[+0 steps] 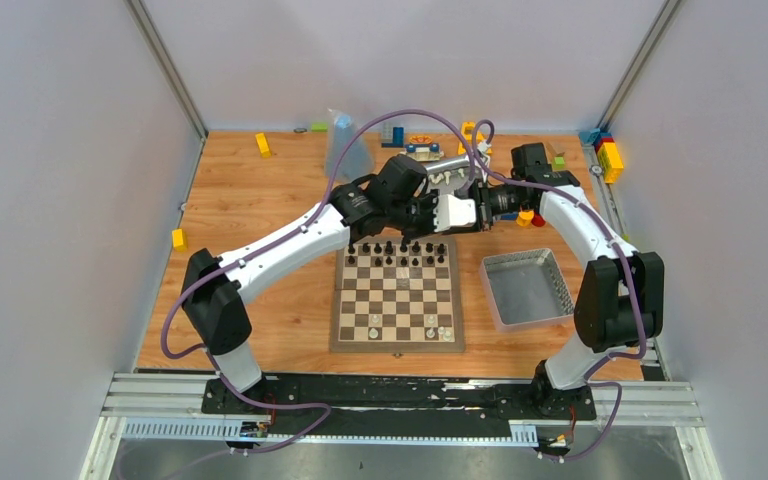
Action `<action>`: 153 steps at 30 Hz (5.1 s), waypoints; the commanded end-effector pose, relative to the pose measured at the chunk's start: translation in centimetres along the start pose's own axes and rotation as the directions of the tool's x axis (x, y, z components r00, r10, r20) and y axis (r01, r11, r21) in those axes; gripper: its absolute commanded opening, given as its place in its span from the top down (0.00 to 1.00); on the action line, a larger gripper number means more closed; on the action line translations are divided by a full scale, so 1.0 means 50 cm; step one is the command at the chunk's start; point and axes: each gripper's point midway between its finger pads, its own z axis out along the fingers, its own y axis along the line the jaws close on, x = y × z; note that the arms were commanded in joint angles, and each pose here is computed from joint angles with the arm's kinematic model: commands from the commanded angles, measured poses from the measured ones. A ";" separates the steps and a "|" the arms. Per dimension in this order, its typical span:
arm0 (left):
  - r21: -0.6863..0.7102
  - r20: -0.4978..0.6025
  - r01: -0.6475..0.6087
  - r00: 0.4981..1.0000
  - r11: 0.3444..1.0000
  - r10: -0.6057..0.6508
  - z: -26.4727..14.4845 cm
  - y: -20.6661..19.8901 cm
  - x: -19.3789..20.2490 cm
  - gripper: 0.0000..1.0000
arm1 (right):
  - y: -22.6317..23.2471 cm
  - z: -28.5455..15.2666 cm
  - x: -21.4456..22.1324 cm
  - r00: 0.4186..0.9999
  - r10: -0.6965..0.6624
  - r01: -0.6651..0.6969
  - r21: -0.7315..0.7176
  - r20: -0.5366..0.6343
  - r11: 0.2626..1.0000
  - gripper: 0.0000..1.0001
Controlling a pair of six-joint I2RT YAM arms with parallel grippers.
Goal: Set up the chess pieces on the board
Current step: Place the chess piece on the chessboard.
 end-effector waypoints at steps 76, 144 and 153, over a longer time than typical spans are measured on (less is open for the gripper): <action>0.023 -0.655 0.466 0.675 0.884 -0.339 -0.023 -0.047 0.442 0.94 | -0.100 -0.129 0.072 0.996 -0.079 0.063 0.330 0.034 0.942 0.48; 0.017 -0.651 0.489 0.668 0.872 -0.362 -0.023 -0.035 0.422 0.64 | -0.106 -0.125 0.078 0.998 -0.057 0.046 0.322 0.026 0.946 0.48; 0.006 -0.648 0.483 0.669 0.876 -0.364 -0.025 -0.031 0.421 0.63 | -0.108 -0.124 0.080 0.998 -0.052 0.042 0.323 0.025 0.945 0.48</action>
